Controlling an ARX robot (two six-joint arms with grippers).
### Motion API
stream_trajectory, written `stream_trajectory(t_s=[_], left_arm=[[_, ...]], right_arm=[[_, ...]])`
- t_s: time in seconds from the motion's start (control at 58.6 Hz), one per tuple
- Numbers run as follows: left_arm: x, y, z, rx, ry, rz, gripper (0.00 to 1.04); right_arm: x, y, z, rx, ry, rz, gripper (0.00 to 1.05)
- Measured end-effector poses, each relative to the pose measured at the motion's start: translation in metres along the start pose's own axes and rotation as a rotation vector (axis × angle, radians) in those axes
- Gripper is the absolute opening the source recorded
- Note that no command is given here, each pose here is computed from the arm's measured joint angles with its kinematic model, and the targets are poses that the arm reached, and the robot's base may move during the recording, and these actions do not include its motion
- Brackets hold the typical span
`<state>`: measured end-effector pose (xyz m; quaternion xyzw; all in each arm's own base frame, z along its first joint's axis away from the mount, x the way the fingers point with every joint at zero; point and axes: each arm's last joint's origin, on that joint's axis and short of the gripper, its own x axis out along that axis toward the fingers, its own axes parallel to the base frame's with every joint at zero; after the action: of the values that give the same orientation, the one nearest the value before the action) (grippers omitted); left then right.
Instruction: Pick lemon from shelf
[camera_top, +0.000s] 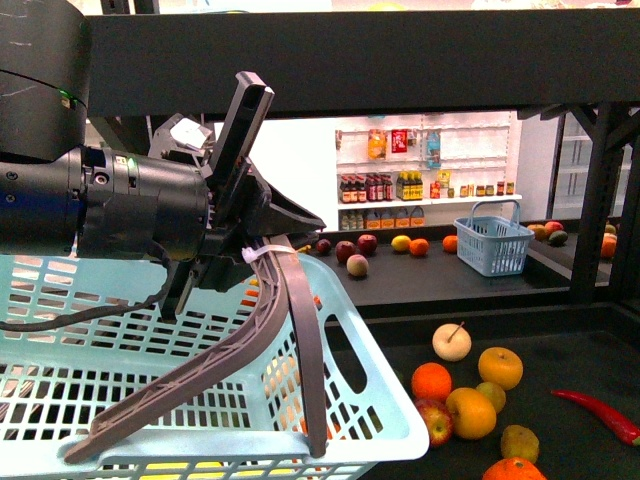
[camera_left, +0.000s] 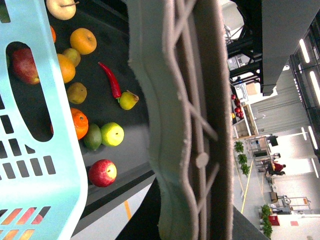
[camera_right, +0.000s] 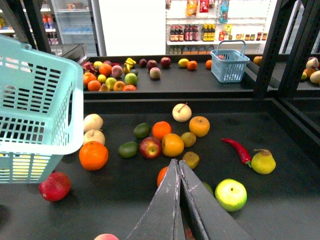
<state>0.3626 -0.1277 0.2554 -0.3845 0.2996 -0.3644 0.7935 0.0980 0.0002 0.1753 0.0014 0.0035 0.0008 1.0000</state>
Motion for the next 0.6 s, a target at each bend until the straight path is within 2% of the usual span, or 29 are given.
stream_trajectory(t_s=[0.085, 0.409, 0.444, 0.529, 0.597], left_arm=[[0.0, 0.0, 0.0, -0.004, 0.0, 0.0, 0.08], [0.0, 0.0, 0.0, -0.002, -0.001, 0.001, 0.08], [0.0, 0.0, 0.0, -0.002, 0.0, 0.0, 0.08], [0.0, 0.0, 0.0, -0.002, 0.0, 0.0, 0.08], [0.0, 0.0, 0.0, -0.002, -0.001, 0.001, 0.08]], right_arm=[[-0.0004, 0.0, -0.0079, 0.0, -0.007, 0.002, 0.03], [-0.0007, 0.0, -0.0074, 0.0, -0.014, 0.0, 0.03], [-0.0007, 0.0, -0.0074, -0.001, -0.014, 0.0, 0.08], [-0.0007, 0.0, -0.0074, -0.001, -0.014, 0.0, 0.3], [-0.0007, 0.0, -0.0074, -0.001, -0.014, 0.0, 0.42]])
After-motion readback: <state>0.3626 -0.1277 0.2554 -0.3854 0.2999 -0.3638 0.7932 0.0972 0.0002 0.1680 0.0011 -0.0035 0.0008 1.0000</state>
